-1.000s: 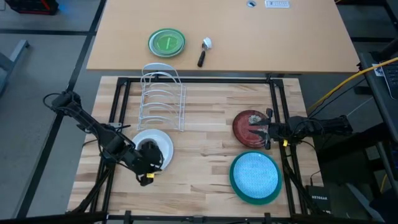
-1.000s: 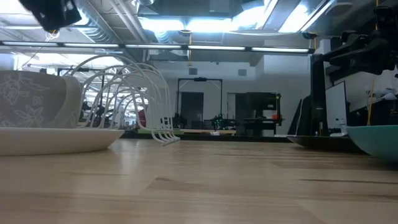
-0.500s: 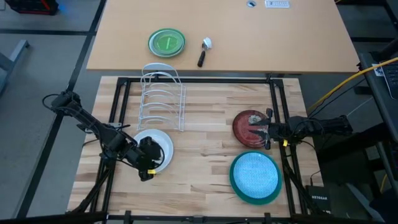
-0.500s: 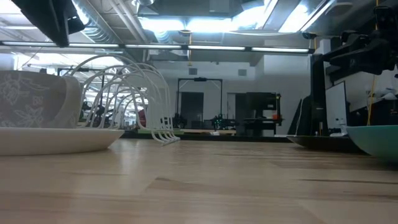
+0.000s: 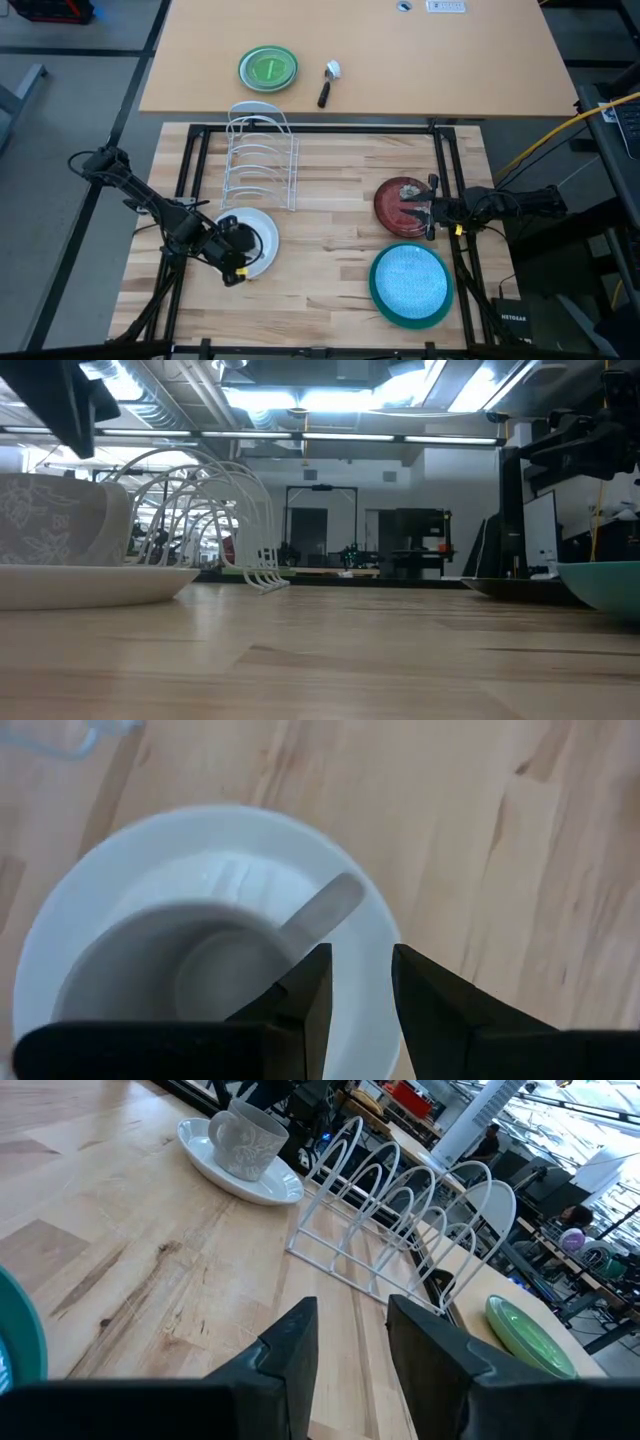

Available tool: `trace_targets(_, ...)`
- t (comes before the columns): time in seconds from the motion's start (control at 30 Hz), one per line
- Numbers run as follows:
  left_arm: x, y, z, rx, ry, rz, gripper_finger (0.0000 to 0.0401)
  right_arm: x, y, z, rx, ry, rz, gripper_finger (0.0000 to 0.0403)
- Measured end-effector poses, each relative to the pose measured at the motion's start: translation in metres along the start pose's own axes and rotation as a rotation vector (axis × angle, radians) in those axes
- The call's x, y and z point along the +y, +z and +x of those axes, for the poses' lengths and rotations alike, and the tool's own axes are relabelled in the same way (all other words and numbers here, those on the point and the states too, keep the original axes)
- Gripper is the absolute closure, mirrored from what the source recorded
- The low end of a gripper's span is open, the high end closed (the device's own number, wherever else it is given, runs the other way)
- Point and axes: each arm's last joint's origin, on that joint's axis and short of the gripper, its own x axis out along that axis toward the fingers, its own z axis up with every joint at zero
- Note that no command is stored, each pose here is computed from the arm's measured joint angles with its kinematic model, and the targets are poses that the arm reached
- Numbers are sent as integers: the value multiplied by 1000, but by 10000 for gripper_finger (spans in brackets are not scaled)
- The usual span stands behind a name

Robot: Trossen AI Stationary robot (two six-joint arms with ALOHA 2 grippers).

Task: Sort dishes
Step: Move the gray mug to the top of the table

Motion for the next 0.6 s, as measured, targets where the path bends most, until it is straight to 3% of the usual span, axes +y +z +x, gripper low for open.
trace_targets(0.2,-1,3,0,-18,-13,21,303,0,0,0,0,0,0,276)
trace_targets(0.4,5,7,5,-16,30,-32,301,0,0,0,-1,0,0,276)
trace_targets(0.6,10,9,19,62,72,-60,245,0,0,0,-3,-2,0,276)
